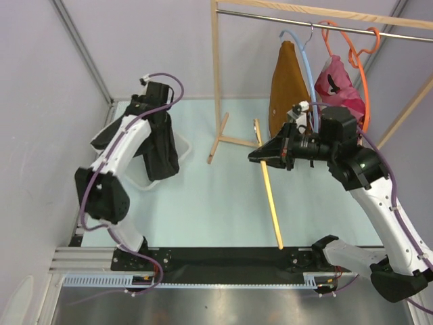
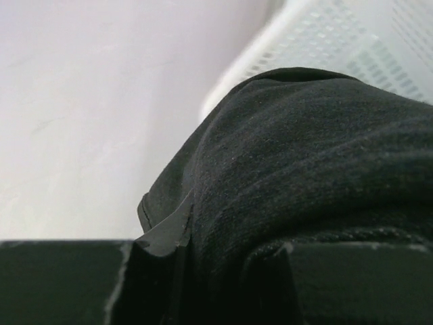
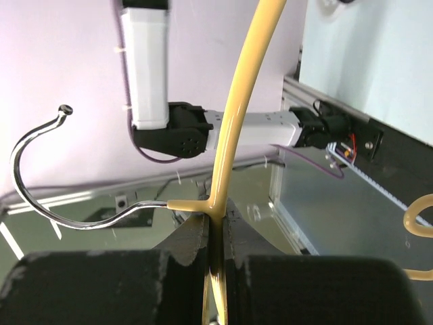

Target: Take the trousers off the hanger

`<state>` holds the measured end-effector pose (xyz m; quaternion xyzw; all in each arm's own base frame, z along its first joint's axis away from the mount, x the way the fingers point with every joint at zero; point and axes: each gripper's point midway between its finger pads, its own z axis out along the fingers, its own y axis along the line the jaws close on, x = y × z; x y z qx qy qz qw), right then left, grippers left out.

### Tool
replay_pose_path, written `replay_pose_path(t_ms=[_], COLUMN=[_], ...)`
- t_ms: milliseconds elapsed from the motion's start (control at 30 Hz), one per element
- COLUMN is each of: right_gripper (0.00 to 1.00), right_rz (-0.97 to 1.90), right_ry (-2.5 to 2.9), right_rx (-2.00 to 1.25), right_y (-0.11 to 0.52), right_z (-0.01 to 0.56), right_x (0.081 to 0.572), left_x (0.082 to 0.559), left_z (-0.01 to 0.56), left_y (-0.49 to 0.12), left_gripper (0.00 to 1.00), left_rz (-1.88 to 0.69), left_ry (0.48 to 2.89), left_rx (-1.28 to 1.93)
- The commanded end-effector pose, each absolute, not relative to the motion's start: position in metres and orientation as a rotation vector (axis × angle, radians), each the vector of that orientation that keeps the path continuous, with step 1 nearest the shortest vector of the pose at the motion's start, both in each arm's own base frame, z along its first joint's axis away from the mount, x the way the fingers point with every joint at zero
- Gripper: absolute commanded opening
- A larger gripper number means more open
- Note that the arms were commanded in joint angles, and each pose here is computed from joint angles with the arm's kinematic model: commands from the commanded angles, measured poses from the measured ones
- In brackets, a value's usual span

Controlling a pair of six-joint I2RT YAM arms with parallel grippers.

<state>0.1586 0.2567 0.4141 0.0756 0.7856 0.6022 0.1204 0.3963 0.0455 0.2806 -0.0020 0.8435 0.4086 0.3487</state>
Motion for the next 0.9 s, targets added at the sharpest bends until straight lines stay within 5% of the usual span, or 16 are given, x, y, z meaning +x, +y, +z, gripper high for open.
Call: replay_pose_path(t_ms=[0, 333, 400, 433, 500, 733, 867], right_gripper=[0.0, 0.0, 0.0, 0.0, 0.0, 0.0, 0.0], right_rz=[1.838, 1.827, 1.826, 1.83, 1.835, 1.87, 1.855], right_ry=[2.193, 2.138, 2.117, 2.115, 2.1, 2.09, 2.111], right_rx=[0.088, 0.137, 0.137, 0.143, 0.146, 0.147, 0.129], right_y=[0.245, 0.241, 0.24, 0.24, 0.239, 0.237, 0.236], right_z=[0.436, 0.442, 0.445, 0.446, 0.449, 0.452, 0.444], right_x=[0.153, 0.171, 0.171, 0.17, 0.168, 0.16, 0.156], left_x=[0.421, 0.42, 0.413, 0.41, 0.405, 0.383, 0.362], left_z=[0.262, 0.17, 0.169, 0.167, 0.173, 0.227, 0.272], left_y=[0.049, -0.007, -0.01, -0.012, -0.013, -0.009, -0.016], left_gripper=[0.0, 0.04, 0.13, 0.28, 0.39, 1.0, 1.0], left_rz=[0.984, 0.524, 0.489, 0.445, 0.388, 0.285, 0.156], left_ry=[2.17, 2.452, 2.47, 2.488, 2.49, 2.424, 2.338], left_rx=[-0.126, -0.146, -0.153, -0.167, -0.182, -0.359, -0.443])
